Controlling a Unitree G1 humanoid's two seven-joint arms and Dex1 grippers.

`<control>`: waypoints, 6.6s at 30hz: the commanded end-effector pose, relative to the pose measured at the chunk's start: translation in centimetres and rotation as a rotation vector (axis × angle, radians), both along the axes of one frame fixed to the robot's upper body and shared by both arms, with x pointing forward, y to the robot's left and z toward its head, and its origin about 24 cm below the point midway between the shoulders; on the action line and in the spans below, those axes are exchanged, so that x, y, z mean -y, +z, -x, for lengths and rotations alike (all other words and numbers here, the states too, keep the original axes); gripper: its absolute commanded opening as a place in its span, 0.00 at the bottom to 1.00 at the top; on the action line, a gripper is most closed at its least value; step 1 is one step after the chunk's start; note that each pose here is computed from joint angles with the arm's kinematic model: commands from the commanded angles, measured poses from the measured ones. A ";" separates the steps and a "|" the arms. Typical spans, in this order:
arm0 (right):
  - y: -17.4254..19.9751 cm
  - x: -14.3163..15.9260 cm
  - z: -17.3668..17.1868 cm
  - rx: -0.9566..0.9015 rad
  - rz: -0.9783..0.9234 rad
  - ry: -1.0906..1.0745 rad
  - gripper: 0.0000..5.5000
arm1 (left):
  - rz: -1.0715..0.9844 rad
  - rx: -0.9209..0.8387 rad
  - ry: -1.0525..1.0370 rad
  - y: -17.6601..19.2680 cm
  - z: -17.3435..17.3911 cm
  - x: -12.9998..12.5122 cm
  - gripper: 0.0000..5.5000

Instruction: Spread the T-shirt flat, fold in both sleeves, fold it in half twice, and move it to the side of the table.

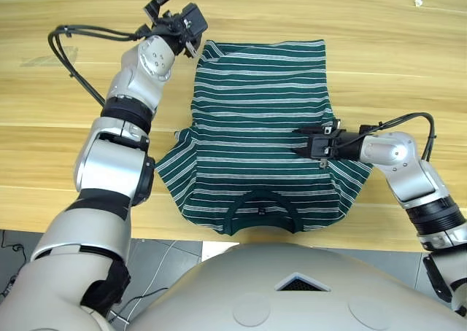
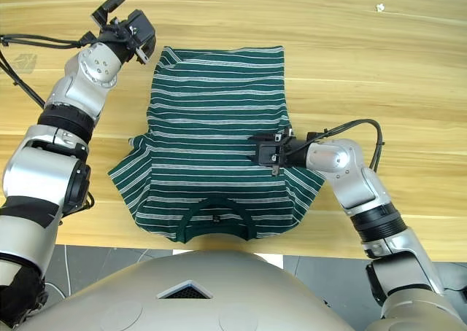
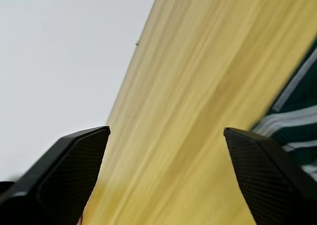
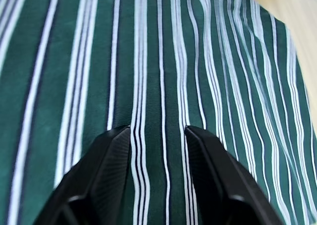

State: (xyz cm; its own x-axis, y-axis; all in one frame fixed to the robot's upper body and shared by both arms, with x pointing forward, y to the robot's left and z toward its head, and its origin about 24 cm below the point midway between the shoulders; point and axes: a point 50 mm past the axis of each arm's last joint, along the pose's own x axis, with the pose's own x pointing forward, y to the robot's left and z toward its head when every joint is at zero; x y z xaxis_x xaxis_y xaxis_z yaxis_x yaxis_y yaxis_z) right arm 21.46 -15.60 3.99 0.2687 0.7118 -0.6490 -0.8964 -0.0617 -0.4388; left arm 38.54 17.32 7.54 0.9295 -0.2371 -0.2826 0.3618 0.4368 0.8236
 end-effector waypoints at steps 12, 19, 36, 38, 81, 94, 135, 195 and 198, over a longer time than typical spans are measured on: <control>-0.9 0.3 2.7 -0.120 0.073 0.085 0.37 | 0.116 -0.174 -0.357 -2.2 2.5 3.3 0.78; -1.1 0.1 2.7 -0.112 0.062 0.083 0.37 | 0.154 -0.207 -0.372 -2.3 2.6 3.9 0.78; -1.5 -0.3 3.1 -0.123 0.034 0.070 0.37 | -0.166 -0.145 -0.203 -4.2 1.8 2.2 0.78; -1.7 -0.3 3.4 -0.136 0.039 0.071 0.37 | -0.164 -0.122 -0.173 -3.6 1.5 1.6 0.78; 3.8 0.1 -8.5 0.373 -0.237 -0.324 0.37 | 0.280 0.098 -0.264 -1.2 13.2 1.8 0.78; 4.1 0.1 -10.7 0.451 -0.275 -0.380 0.37 | -0.125 -0.216 -0.411 -5.9 18.1 -1.2 0.78; 6.2 2.8 -8.0 0.542 -0.406 -0.508 0.37 | 1.174 0.051 0.424 0.1 24.7 -9.9 0.78; 5.0 2.2 -6.9 0.476 -0.409 -0.531 0.38 | 1.143 -0.115 0.334 -5.1 24.8 -2.9 0.00; 5.1 2.2 -7.0 0.476 -0.410 -0.531 0.38 | 1.079 -0.155 0.204 -5.1 25.2 -1.2 0.00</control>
